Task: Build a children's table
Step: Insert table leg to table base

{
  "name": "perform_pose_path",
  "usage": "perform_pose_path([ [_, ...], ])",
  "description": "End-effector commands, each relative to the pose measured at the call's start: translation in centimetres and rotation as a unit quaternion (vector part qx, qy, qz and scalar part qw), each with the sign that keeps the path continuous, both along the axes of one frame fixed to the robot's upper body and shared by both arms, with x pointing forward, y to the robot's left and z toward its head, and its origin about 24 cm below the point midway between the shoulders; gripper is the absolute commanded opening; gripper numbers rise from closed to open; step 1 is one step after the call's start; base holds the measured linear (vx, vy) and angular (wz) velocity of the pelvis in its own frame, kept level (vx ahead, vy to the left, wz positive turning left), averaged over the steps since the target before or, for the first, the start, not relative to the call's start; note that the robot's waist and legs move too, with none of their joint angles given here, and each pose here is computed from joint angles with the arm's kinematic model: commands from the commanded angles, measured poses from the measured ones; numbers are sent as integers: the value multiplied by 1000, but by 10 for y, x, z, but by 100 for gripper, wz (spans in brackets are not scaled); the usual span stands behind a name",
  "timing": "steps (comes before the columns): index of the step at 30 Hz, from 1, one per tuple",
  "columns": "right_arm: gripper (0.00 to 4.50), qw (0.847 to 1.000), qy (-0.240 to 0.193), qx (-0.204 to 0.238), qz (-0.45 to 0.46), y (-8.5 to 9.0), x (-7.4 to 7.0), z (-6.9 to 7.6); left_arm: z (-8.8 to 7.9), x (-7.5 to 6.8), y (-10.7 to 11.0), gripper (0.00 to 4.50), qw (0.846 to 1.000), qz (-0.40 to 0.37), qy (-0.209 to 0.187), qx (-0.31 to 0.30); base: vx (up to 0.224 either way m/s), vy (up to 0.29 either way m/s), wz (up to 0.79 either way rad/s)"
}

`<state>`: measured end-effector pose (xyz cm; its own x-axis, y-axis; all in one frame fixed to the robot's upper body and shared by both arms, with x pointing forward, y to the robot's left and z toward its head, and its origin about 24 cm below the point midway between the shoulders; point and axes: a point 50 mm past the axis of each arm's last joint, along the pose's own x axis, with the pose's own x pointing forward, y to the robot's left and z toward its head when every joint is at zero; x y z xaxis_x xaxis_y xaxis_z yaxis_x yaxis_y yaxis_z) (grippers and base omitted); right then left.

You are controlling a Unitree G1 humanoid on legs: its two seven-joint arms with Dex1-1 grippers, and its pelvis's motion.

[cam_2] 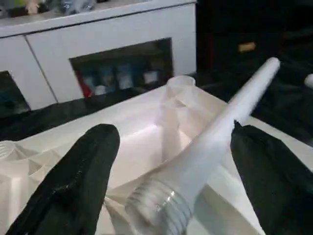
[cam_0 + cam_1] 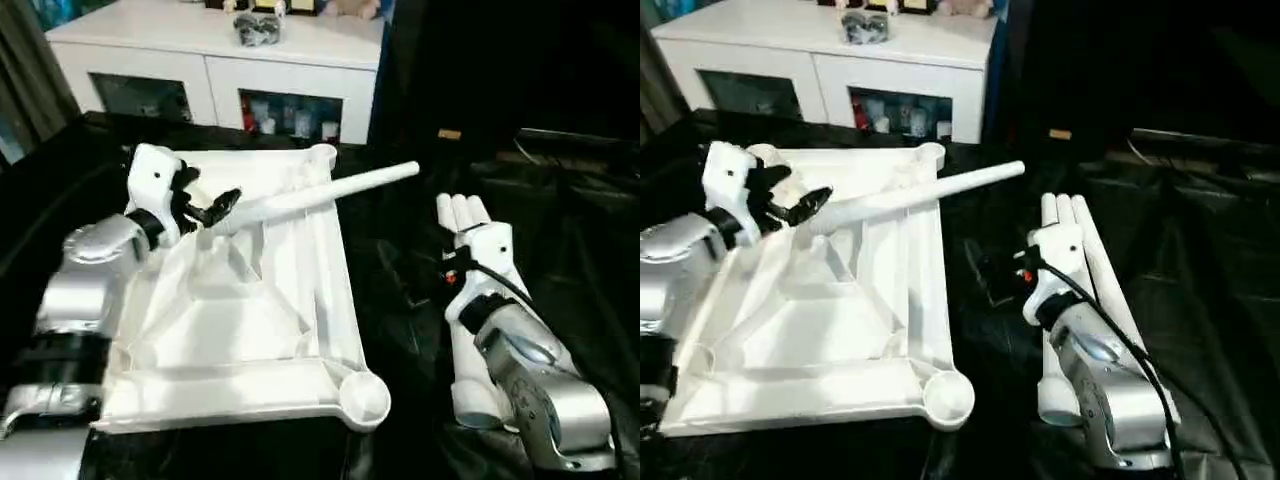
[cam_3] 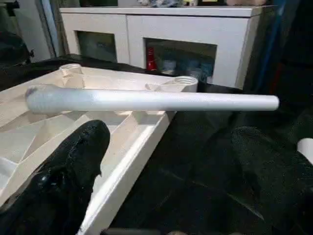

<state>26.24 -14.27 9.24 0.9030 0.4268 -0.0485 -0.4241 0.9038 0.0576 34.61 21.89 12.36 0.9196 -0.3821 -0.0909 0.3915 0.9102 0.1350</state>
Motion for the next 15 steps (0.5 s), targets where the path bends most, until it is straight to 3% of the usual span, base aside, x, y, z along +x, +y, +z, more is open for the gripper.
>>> perform_pose_path([
  [1,450,1000,0,0,-7,-1,-1,2,1,1,0,409,1000,20,-12,-10,0,0,0],
  [3,450,1000,1,4,-6,1,0,2,-2,1,-3,409,1000,16,-13,-20,0,0,0],
  [7,450,1000,3,8,3,4,0,3,0,0,-17,437,994,-84,-11,-76,36,-14,4],
  [8,450,1000,4,8,9,4,1,3,-1,1,-22,444,987,-156,11,-47,68,-22,6],
  [10,450,1000,5,6,12,4,1,4,-3,3,-23,447,982,-188,20,-17,35,-10,2],
  [13,450,1000,8,5,18,2,1,3,-4,9,-21,447,977,-209,29,31,18,-4,1],
  [15,450,1000,11,-4,22,0,-1,2,-2,19,-15,447,973,-207,34,99,0,0,0],
])
